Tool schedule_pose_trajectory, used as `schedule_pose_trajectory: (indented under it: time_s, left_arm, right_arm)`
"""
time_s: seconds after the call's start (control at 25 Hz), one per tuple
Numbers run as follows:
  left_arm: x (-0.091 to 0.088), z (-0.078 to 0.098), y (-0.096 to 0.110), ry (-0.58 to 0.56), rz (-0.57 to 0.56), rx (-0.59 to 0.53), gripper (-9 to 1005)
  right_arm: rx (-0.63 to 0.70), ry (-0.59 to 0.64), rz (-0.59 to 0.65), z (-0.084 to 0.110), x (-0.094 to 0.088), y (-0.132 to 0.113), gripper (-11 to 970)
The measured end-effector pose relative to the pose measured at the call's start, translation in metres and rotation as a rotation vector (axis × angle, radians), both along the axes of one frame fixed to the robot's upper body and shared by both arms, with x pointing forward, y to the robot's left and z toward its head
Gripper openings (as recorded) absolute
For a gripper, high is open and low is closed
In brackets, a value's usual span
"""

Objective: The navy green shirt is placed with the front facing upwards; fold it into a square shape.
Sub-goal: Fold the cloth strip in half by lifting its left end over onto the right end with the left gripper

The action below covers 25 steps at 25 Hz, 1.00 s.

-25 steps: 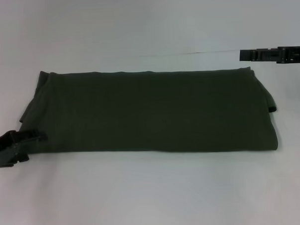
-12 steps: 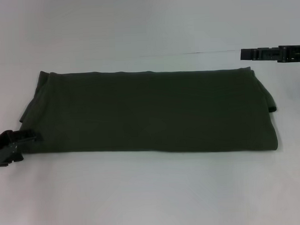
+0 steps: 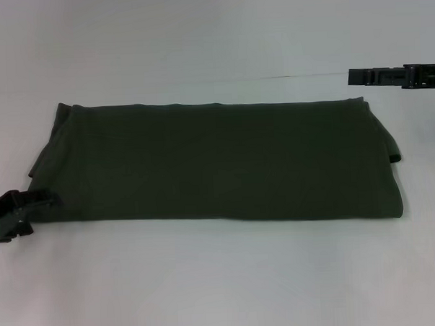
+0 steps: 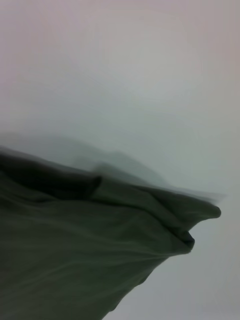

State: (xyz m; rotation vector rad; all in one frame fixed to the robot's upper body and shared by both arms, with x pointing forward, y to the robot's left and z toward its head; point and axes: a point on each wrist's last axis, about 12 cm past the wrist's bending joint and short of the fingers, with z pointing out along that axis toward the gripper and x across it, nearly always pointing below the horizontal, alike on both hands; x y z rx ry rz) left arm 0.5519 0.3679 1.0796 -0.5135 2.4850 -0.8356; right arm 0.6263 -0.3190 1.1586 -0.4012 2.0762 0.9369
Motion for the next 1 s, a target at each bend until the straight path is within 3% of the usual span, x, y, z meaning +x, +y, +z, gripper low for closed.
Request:
schedule_pose_trajectory:
  time_s: [1.0]
  left_arm:
    - [0.017, 0.009, -0.005, -0.045, -0.001, 0.033, 883]
  right_arm:
    - [-0.003, 0.002, -0.006, 0.000, 0.000, -0.001, 910]
